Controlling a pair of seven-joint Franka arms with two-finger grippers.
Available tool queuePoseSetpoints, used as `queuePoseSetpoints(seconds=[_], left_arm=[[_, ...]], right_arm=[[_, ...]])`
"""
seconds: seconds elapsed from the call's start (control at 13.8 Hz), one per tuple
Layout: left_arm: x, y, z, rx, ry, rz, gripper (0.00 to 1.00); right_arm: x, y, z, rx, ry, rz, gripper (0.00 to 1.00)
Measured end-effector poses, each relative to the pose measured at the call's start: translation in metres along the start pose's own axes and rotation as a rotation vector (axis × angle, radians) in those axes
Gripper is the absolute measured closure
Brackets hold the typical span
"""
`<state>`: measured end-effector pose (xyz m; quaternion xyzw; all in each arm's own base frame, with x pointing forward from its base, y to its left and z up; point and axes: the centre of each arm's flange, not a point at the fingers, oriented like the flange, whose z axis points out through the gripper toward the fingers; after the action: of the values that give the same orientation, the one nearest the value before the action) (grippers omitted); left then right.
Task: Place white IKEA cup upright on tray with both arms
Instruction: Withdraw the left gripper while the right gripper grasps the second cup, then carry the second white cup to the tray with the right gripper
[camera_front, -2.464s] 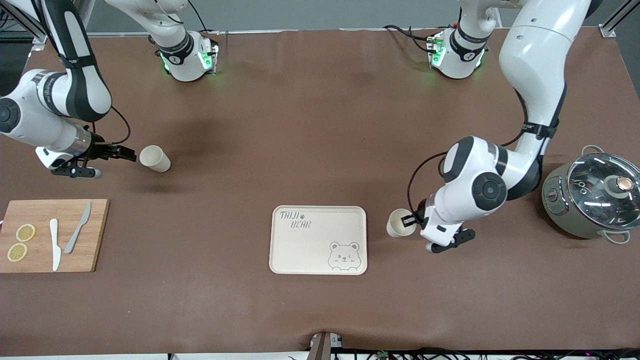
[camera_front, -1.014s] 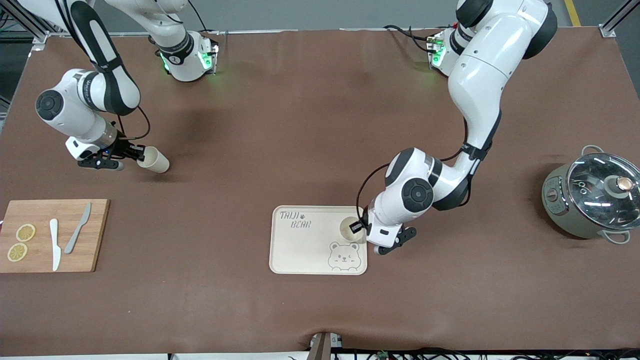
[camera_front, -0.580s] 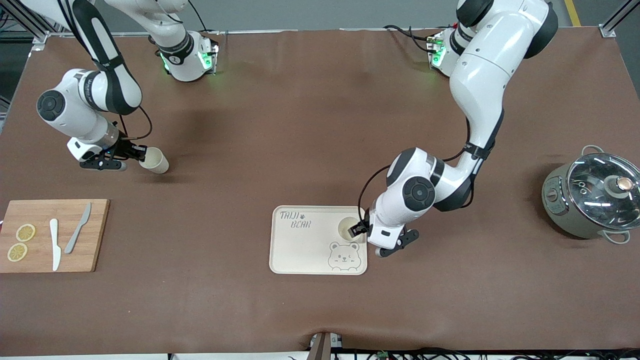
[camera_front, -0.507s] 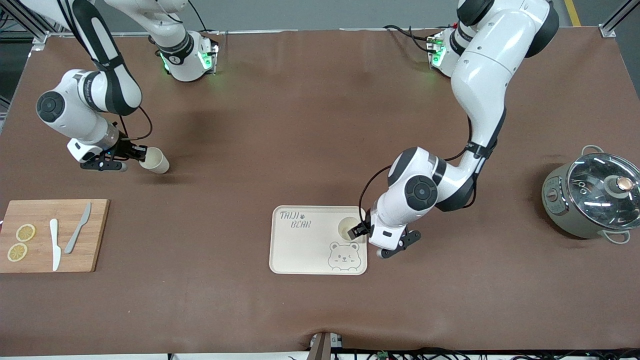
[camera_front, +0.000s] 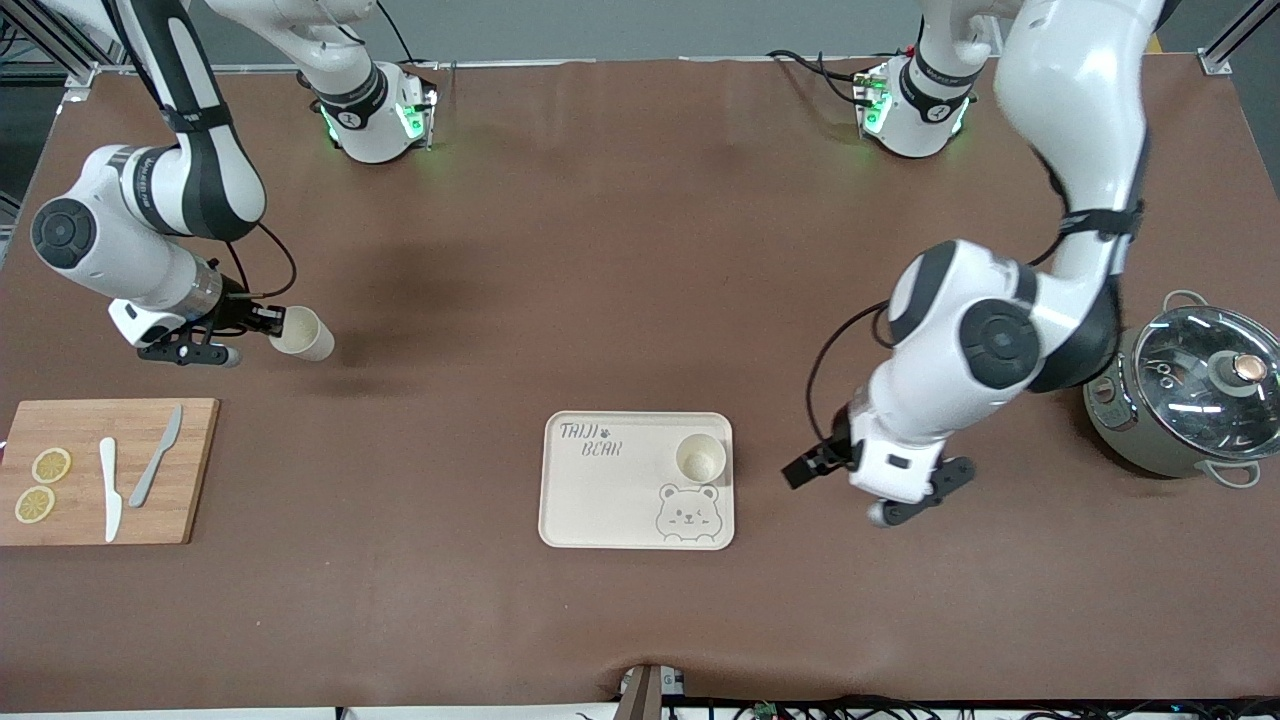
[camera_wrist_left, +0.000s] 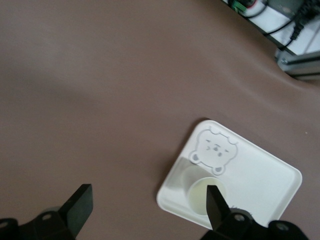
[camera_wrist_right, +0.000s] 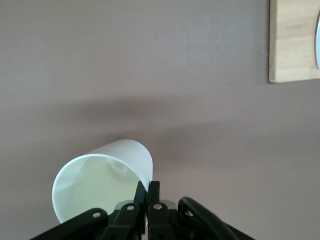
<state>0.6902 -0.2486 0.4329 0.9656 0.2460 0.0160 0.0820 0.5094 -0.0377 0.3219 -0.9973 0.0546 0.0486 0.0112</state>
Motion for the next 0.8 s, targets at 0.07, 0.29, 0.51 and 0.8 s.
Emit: queuePoseSetpoints(seconds=[0.07, 0.29, 0.51, 0.8], left_arm=[[0.007, -0.013, -0.014, 0.018, -0.005, -0.014, 0.0], [0.02, -0.048, -0.048, 0.111, -0.001, 0.009, 0.0], [0.025, -0.079, -0.088, 0.162, 0.015, 0.076, 0.0], [0.024, -0.13, -0.134, 0.183, 0.037, 0.191, 0.0]], right_arm=[[0.006, -0.013, -0.009, 0.02, 0.001, 0.025, 0.96], [0.027, -0.059, -0.031, 0.069, -0.011, 0.09, 0.96], [0.05, -0.104, -0.045, 0.085, 0.004, 0.151, 0.96], [0.073, -0.175, -0.048, 0.126, 0.013, 0.251, 0.96]])
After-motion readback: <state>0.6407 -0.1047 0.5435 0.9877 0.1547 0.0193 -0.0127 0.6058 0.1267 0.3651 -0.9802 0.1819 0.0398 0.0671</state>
